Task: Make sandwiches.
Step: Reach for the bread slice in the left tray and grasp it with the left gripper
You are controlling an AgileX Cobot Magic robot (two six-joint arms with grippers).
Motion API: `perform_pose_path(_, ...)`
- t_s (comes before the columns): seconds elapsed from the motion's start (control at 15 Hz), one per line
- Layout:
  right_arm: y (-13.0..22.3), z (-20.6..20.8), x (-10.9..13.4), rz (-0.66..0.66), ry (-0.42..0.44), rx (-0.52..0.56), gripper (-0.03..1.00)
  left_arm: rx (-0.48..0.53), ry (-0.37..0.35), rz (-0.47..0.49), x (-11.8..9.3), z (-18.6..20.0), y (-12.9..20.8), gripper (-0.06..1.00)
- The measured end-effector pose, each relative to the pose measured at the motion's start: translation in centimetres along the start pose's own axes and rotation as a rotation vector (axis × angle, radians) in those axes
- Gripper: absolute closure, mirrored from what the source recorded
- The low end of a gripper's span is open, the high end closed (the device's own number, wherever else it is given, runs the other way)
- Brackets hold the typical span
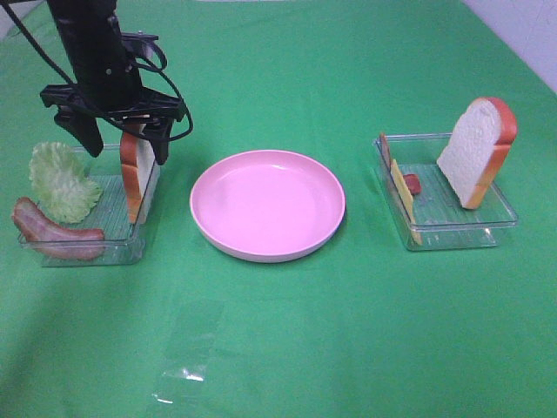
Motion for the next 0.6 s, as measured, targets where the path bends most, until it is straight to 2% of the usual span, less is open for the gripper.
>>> perform_pose_path(0.13,0.00,0.00,0.00,0.000,0.000,0.000,0.12,0.000,0.000,0.000,0.00,0.00,0.00,0.39)
perform_pose_path(0.2,0.00,0.00,0.00,0.000,0.000,0.000,0.12,0.000,0.000,0.000,0.00,0.00,0.00,0.44)
perform_pose_path(0.6,0.00,0.00,0.00,0.000,0.000,0.000,0.12,0.000,0.000,0.000,0.00,0.00,0.00,0.47)
Point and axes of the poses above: a point on each arm's last joint axis where the gripper is mounted, z pointing back along that axis away from the gripper, x along the wrist's bending axis when the last joint is at zero, y = z × x, the point moved 7 cm from there along -z, pointing out along that axis toward the gripper, and after that the axes turned 6 degrees about z, right-handed, at the moved point
